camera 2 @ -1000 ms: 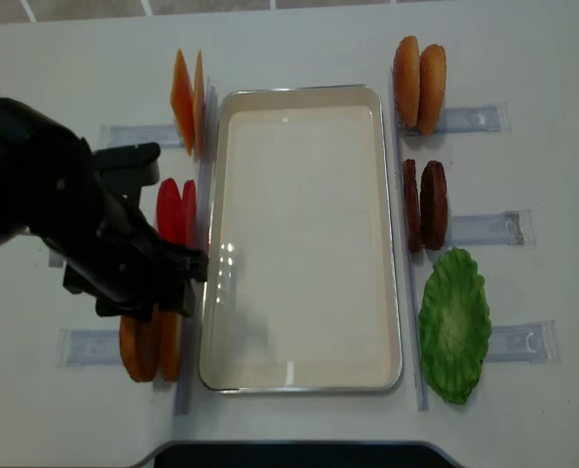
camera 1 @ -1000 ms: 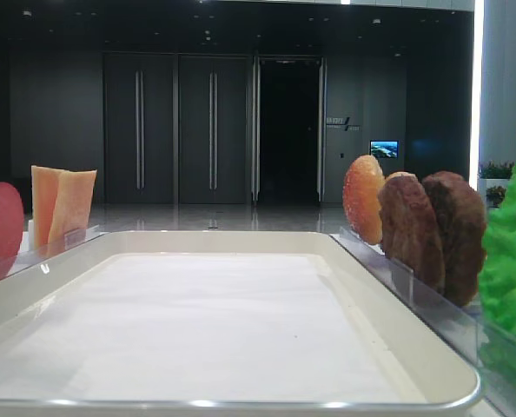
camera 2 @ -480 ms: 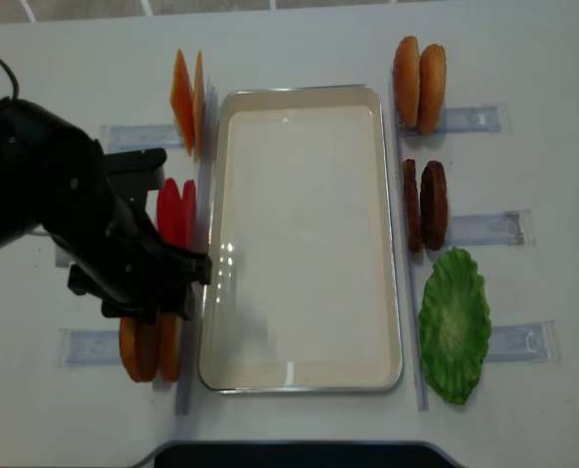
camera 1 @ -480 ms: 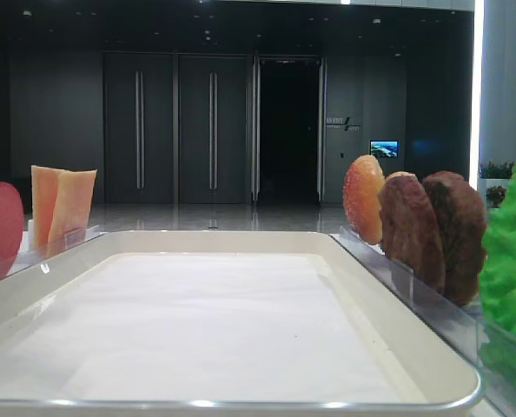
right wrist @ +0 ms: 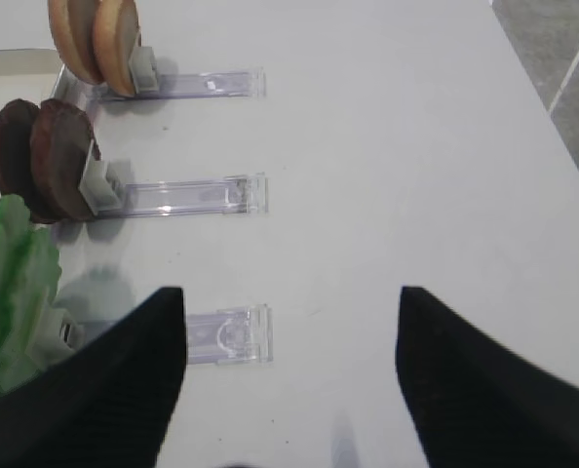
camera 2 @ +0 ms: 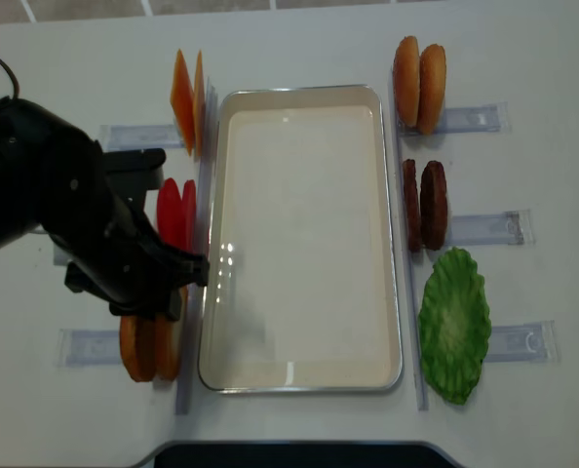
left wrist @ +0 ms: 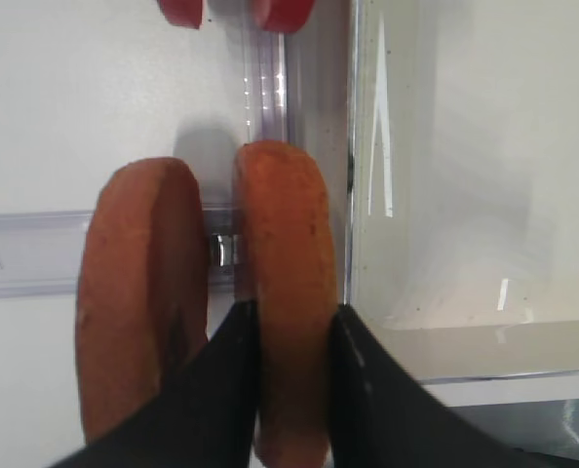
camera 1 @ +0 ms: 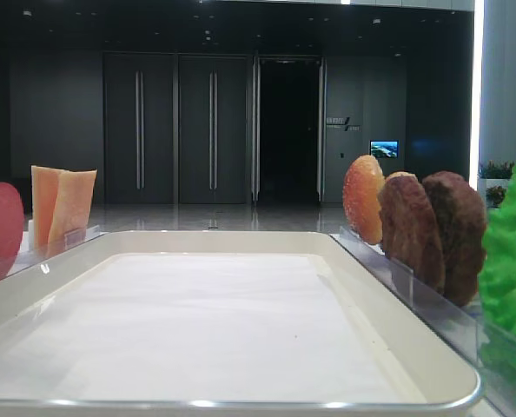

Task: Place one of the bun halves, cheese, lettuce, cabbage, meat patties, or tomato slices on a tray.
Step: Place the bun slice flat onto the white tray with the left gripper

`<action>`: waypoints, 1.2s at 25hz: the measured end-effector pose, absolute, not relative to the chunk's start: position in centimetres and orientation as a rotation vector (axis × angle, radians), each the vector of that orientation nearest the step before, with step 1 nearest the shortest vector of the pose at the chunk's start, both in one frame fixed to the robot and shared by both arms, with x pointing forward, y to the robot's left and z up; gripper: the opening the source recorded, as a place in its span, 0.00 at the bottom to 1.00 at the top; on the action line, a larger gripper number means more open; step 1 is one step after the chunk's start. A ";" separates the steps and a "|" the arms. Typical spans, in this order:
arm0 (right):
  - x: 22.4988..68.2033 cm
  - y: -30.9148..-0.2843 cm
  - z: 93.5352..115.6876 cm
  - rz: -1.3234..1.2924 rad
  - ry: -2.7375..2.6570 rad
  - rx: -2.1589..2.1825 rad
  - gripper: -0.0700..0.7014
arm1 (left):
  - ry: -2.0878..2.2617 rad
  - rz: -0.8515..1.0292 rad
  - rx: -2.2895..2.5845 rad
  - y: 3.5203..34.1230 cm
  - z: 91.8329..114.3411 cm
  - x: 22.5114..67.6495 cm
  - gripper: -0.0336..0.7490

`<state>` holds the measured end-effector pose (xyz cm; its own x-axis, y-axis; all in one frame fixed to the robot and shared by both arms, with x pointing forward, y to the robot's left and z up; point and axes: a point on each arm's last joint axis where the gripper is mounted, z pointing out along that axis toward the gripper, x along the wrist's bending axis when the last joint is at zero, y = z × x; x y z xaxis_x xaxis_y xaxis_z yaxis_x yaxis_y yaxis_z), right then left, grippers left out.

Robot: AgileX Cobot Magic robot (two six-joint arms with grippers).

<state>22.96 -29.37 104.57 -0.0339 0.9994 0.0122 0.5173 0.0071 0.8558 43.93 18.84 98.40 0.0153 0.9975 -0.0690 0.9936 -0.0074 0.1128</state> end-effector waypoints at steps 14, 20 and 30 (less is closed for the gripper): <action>23.0 -29.4 104.6 0.930 1.626 1.583 0.70 | 2.091 0.031 2.094 18.9 99.6 43.4 0.24; 23.0 -29.4 104.6 0.930 1.626 1.583 0.70 | 2.040 -0.012 1.999 19.0 101.9 42.2 0.23; 23.0 -29.4 104.6 0.930 1.626 1.583 0.70 | 1.929 -0.109 1.910 18.8 104.1 40.7 0.23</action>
